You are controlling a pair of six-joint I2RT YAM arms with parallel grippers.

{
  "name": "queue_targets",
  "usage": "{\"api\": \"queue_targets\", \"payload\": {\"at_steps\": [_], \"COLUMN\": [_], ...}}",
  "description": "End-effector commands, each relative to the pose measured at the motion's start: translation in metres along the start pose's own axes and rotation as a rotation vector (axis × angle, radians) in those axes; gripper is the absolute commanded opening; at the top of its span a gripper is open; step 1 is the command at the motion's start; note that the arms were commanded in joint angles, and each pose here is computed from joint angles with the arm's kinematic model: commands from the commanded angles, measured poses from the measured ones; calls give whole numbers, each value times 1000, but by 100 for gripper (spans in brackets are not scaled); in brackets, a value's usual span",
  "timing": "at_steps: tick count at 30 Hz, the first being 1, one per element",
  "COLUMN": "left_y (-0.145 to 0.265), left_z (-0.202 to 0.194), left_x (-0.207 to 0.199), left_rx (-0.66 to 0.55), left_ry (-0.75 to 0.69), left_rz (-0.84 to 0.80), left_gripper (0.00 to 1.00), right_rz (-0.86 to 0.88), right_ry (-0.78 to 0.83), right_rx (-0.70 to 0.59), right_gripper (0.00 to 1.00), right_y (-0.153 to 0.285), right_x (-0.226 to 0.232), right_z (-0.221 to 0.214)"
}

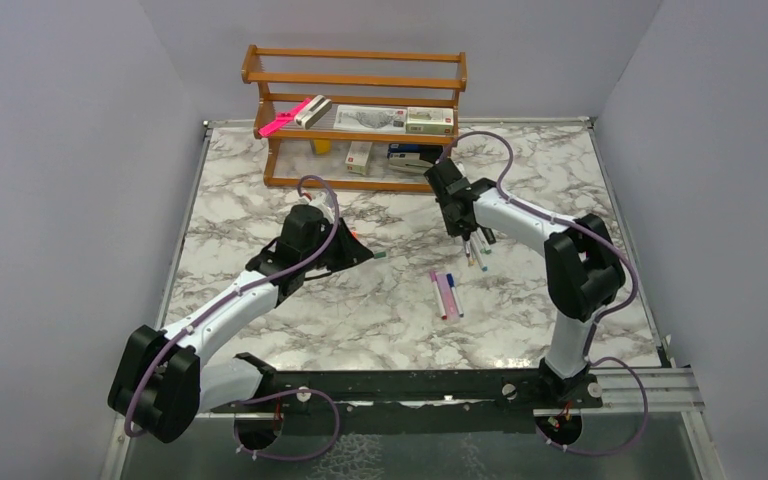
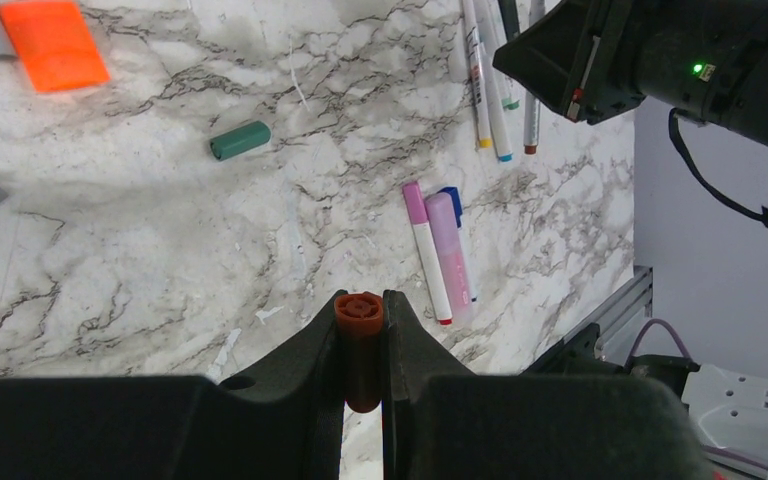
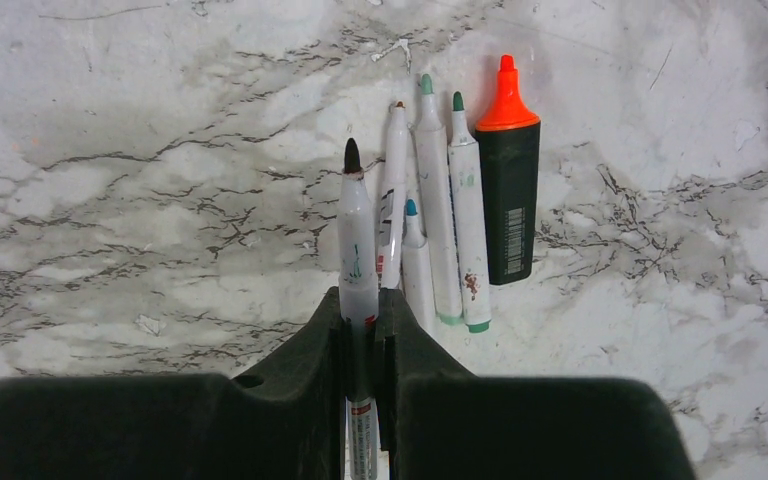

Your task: Open the pen caps

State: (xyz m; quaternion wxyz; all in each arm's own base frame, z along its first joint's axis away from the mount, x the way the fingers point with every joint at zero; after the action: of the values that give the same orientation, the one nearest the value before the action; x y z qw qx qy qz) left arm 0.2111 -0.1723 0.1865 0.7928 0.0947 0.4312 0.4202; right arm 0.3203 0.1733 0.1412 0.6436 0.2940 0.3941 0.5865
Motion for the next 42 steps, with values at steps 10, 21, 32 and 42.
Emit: {"api": "queue_targets", "payload": {"at_steps": [10, 21, 32, 42], "left_y": [2, 0, 1, -4], "left_z": [2, 2, 2, 7], "left_x": [0, 0, 0, 7], "left_rx": [1, 3, 2, 23], "left_ry": [-19, -17, -18, -72], "left_rz": [2, -3, -2, 92], "left_gripper": [3, 4, 4, 6], "right_rz": [-103, -110, -111, 103], "right_ry": [53, 51, 41, -57], "right_rx": [28, 43, 43, -22], "right_gripper": [5, 22, 28, 28], "right_y": [-30, -33, -30, 29], "right_x": [1, 2, 1, -3], "right_z": [-4, -7, -8, 6]}}
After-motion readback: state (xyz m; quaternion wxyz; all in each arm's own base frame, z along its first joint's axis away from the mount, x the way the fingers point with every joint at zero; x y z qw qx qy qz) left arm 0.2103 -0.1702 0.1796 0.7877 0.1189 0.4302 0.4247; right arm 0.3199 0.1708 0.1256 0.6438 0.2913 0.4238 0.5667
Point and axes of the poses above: each gripper's point midway between its finger pads, its own y axis back along the fingers, its own x axis along the line the jaws close on, z = x × y, the point moved 9 cm from there along y, back along the fingers, and after that the axes turned 10 degrees about -y, right-handed, at the moved point
